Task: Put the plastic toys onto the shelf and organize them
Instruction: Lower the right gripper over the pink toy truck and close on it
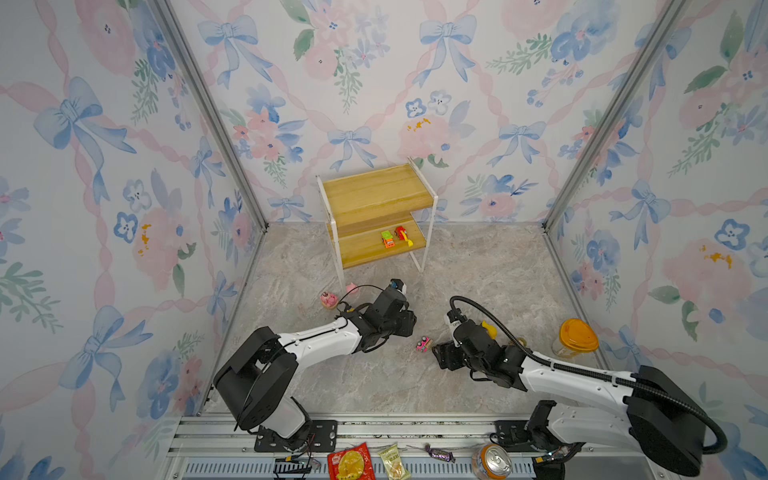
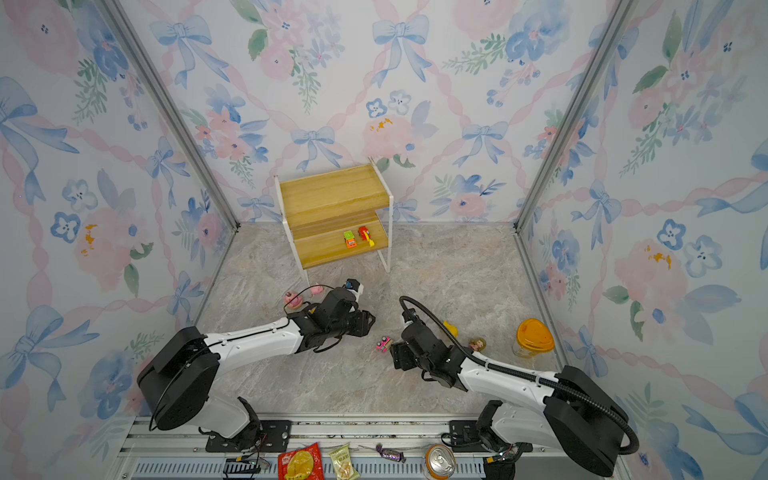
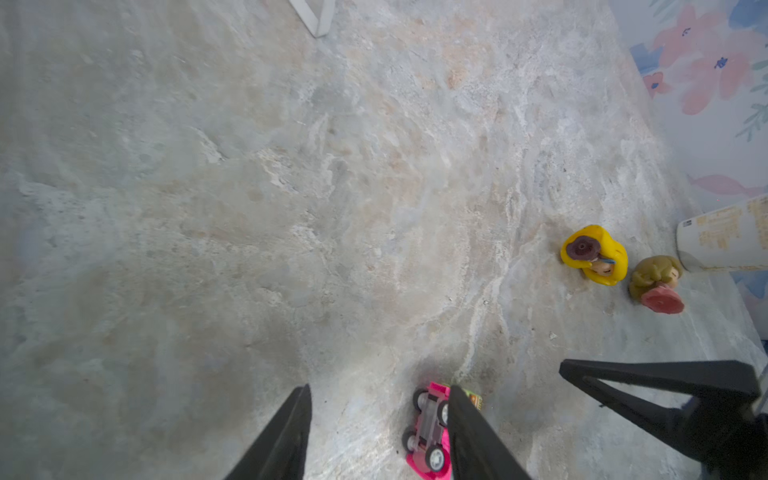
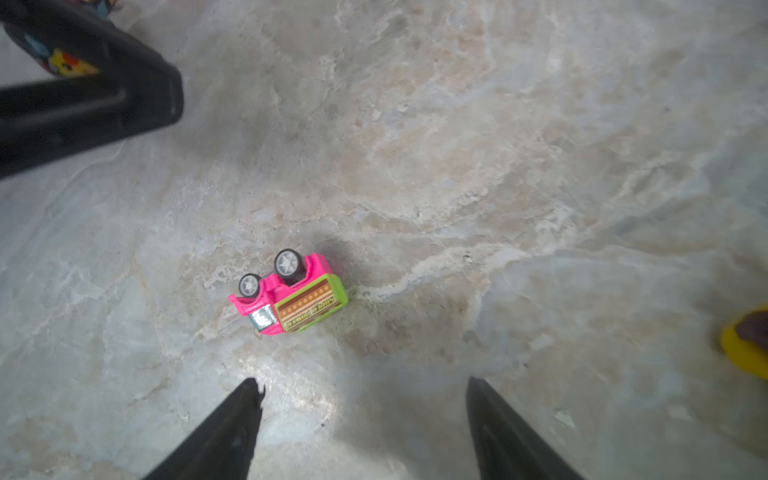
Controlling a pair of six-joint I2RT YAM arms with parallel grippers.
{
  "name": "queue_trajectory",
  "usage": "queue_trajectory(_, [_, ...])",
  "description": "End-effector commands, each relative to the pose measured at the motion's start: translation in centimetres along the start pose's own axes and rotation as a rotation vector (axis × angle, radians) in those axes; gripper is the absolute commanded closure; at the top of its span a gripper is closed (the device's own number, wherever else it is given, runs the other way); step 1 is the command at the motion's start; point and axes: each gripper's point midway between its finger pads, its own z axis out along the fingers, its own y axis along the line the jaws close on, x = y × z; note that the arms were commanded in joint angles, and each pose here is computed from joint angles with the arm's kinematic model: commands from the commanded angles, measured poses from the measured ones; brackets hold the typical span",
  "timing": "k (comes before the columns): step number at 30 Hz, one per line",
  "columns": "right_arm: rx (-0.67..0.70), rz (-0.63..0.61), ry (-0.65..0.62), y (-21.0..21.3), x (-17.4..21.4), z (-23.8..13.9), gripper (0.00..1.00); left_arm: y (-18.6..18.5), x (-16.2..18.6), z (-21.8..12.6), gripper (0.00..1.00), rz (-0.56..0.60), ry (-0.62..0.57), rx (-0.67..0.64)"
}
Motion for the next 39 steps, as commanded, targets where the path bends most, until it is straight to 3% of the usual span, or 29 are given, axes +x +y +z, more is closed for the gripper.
queue_trajectory(1, [-0.046,-0.136,-0.094,1.9,-2.3,0.3,0.18,0.9,-0.1,-0.9,0.43,-0.012,-0.019,-0.008])
queue_trajectory(14, [-0.180,-0.266,-0.177,3.6,-0.6,1.7,0.18,2.1,0.0,-1.9,0.37,-0.029,-0.046,-0.011])
queue_trajectory(39, [-0.147,-0.313,-0.101,2.9,-0.6,4.5,0.34,3.0,-0.2,-1.4,0.36,-0.043,-0.048,0.006])
